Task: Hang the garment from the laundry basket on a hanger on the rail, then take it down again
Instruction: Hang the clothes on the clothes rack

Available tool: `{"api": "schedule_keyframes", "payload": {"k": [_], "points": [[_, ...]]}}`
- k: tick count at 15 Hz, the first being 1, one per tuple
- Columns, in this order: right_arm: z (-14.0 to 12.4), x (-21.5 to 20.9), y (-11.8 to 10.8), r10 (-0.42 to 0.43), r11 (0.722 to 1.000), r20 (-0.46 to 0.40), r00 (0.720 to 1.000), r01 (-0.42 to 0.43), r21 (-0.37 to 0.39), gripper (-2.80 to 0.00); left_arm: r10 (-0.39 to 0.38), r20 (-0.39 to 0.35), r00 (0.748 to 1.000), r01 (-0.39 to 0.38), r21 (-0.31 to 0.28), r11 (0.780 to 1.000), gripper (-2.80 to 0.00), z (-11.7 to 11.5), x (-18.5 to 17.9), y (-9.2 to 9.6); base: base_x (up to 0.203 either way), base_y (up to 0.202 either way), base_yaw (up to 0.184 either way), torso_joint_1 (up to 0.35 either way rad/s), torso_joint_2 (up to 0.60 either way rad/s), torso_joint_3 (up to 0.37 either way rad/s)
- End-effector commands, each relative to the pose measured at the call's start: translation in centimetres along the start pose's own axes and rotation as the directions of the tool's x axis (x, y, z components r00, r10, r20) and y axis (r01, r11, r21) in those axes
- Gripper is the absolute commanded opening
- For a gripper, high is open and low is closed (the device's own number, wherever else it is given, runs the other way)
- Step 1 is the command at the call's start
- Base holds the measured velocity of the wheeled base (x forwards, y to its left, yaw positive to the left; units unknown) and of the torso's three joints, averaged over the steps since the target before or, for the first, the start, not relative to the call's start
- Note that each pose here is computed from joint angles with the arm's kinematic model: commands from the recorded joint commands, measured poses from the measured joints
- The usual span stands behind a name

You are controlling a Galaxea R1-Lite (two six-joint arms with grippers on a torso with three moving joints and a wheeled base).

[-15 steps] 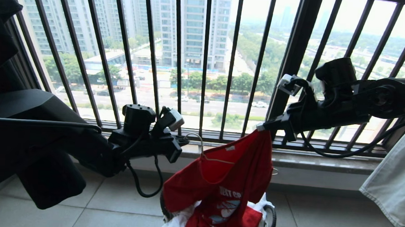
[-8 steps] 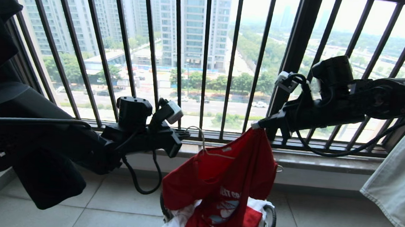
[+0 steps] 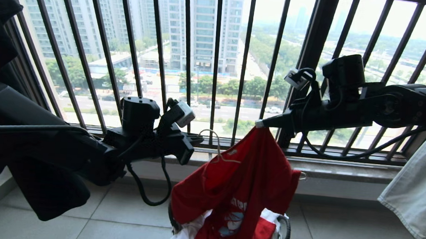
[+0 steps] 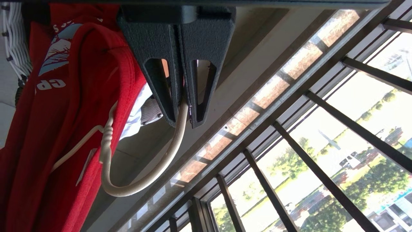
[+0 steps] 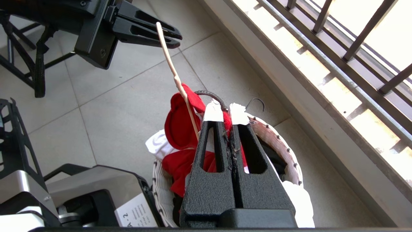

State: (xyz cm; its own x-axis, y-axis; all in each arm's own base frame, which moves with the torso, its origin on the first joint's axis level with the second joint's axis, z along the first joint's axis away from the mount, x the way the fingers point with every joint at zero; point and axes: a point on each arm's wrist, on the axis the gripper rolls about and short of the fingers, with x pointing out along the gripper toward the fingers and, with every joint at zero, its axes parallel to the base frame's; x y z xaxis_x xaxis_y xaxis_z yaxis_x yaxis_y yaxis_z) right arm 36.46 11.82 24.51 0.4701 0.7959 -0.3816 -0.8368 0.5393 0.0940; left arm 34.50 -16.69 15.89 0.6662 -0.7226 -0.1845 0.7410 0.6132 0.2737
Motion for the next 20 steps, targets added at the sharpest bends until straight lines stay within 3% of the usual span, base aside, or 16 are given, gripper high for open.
{"api": "schedule_keyframes", "payload": {"k": [1, 8, 20], "points": [[-0.2, 0.4, 0.2, 0.015, 1.000, -0.007, 1.000, -0.015, 0.000, -2.80, 0.002, 0.016, 1.000, -0.002, 0.000, 1.000, -2.80, 0.5, -0.2, 0.0, 0.000, 0.000, 0.000, 0.000, 0.00, 0.000], [0.0, 1.6, 1.3, 0.048, 0.998, 0.001, 0.999, -0.048, 0.040, -2.80, -0.007, 0.036, 0.999, 0.007, -0.006, 1.000, -2.80, 1.3, -0.5, -0.4, 0.000, 0.000, 0.000, 0.000, 0.00, 0.000], [-0.7, 2.8, 1.3, 0.065, 0.997, -0.012, 0.998, -0.065, 0.040, -2.80, -0.001, 0.047, 0.999, 0.001, -0.012, 1.000, -2.80, 1.7, -0.7, -0.4, 0.000, 0.000, 0.000, 0.000, 0.00, 0.000]]}}
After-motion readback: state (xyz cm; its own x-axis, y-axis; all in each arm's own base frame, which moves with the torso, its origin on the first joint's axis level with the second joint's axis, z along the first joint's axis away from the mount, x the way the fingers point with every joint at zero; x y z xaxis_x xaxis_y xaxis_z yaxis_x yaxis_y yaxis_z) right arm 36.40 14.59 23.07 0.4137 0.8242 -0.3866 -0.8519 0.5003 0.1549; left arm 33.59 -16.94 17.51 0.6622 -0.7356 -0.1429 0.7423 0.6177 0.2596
